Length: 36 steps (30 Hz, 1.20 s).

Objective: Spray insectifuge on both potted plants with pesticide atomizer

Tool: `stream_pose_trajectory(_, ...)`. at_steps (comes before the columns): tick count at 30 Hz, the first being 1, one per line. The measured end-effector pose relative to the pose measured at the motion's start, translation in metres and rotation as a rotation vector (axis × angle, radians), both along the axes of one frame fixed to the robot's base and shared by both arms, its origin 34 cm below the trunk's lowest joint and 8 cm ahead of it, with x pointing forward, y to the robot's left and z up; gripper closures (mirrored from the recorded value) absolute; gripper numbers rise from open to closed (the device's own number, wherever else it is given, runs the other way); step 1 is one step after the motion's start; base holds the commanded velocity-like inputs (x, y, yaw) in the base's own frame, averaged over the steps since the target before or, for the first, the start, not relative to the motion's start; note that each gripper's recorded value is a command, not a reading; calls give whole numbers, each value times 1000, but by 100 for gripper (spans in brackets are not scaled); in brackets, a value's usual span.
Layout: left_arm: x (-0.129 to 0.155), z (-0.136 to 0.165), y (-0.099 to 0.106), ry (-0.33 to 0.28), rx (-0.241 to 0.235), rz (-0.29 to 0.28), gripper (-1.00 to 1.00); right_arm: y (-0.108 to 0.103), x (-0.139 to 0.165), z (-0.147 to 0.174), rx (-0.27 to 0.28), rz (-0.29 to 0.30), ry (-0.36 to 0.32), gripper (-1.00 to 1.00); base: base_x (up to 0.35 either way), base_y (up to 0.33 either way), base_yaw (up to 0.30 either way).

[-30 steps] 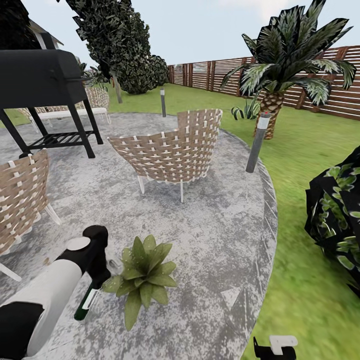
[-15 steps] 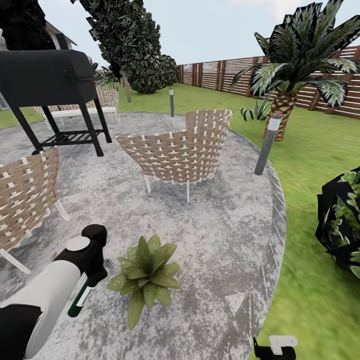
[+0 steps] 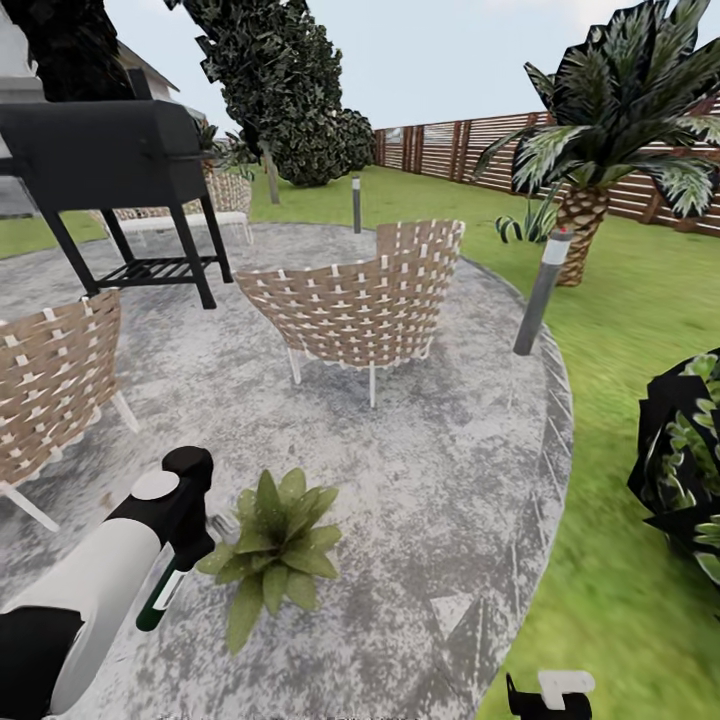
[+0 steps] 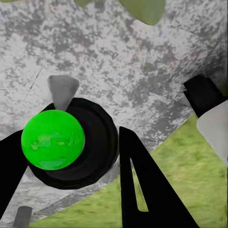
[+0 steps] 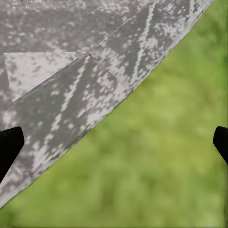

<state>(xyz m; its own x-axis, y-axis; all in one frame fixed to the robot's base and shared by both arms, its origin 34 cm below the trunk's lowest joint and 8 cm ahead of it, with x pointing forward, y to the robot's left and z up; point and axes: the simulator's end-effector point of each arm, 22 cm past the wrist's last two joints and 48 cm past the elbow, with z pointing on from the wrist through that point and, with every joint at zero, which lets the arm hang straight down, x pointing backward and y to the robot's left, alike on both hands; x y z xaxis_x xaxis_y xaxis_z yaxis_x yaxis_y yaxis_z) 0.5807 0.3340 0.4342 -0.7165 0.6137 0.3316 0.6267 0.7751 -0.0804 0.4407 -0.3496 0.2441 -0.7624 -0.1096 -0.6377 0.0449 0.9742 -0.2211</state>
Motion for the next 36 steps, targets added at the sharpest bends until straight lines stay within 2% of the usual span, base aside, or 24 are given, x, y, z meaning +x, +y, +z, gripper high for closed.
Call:
stream_pose_trajectory(11, -6, -4, -1, 12, 0, -2, 100, 0, 0, 0, 0, 0, 0, -100, 118, -190, 105)
stream_pose_trajectory(15, -10, -5, 10, 17, 14, 6, 100, 0, 0, 0, 0, 0, 0, -100, 12, -8, 255)
stream_pose_trajectory(21, -20, -5, 41, 32, 48, 39, 100, 0, 0, 0, 0, 0, 0, -100, 1, 0, 277)
stream_pose_trajectory(23, -25, -9, 38, 40, 44, 37, 100, 0, 0, 0, 0, 1, 0, -100, 0, 0, 267)
stream_pose_trajectory(26, -26, -15, 14, 47, 8, 20, 100, 0, 0, 0, 0, 0, 0, -100, 0, 0, 87)
stream_pose_trajectory(29, -39, -24, 6, 71, -4, 18, 100, 0, 0, 0, 0, 0, 0, -100, 0, 0, 14)
stream_pose_trajectory(31, -56, -33, 9, 99, -2, 26, 100, 0, 0, 0, 0, 0, 0, -100, 0, 0, 2)
stream_pose_trajectory(33, -76, -47, 13, 115, -14, 63, 100, 0, 0, 0, 0, 0, 0, -100, 0, 0, 0)
stream_pose_trajectory(36, -75, -60, 23, 54, 1, 103, 100, 0, 0, 0, 0, 1, 0, -100, 0, 0, 0)
